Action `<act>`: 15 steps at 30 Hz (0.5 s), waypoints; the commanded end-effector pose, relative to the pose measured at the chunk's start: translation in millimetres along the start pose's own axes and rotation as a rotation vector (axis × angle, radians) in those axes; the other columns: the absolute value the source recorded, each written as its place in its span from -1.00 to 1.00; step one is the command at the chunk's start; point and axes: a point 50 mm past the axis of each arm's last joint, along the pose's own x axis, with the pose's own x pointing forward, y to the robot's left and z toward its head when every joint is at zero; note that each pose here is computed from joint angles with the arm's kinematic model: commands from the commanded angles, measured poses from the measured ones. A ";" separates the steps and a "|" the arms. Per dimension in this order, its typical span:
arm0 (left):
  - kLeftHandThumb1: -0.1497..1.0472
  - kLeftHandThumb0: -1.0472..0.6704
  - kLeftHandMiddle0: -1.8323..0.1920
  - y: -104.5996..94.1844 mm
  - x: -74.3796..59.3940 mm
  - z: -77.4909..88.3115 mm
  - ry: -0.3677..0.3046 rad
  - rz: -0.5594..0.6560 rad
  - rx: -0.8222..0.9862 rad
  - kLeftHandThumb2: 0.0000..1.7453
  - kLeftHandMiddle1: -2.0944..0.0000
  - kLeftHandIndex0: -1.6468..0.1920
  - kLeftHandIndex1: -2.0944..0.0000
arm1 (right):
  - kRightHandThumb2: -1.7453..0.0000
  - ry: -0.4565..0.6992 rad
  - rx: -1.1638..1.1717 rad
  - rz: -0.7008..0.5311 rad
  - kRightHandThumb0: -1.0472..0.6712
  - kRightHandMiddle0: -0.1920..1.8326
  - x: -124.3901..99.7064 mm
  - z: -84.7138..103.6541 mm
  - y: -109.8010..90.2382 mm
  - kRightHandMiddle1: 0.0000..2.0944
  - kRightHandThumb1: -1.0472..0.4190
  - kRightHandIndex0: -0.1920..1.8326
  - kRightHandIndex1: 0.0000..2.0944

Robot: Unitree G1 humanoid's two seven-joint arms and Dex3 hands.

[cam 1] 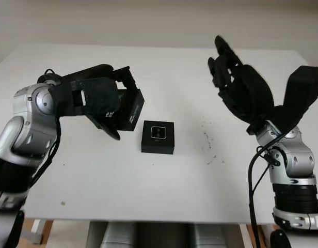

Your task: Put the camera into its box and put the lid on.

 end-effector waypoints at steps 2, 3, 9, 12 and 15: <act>0.81 -0.02 0.23 2.1 9.7 11.8 0.023 -0.037 0.039 -0.94 -0.37 0.39 -0.33 | 0.16 -0.026 -0.002 0.014 -0.46 -1.00 0.9 2.7 5.1 -1.00 -1.00 -1.00 -0.99; 0.80 -0.03 0.22 0.9 12.8 13.9 0.028 -0.048 0.046 -0.94 -0.36 0.38 -0.31 | 0.16 -0.030 0.000 0.018 -0.46 -1.00 1.1 2.6 6.1 -1.00 -1.00 -1.00 -0.99; 0.77 -0.05 0.15 -10.3 31.1 16.6 0.040 -0.103 0.020 -0.94 -0.46 0.26 -0.34 | 0.19 -0.048 -0.004 0.026 -0.48 -0.98 3.2 4.1 11.6 -0.99 -1.00 -0.98 -0.97; 0.76 -0.03 0.15 -14.2 36.8 18.3 0.053 -0.123 0.005 -0.94 -0.50 0.24 -0.40 | 0.21 -0.059 0.005 0.024 -0.48 -0.98 3.1 5.5 13.1 -0.98 -1.00 -0.98 -0.97; 0.75 -0.02 0.15 -18.3 41.5 17.9 0.060 -0.137 -0.021 -0.94 -0.51 0.22 -0.43 | 0.22 -0.069 0.005 0.026 -0.49 -0.98 2.9 6.5 13.9 -0.98 -1.00 -0.98 -0.97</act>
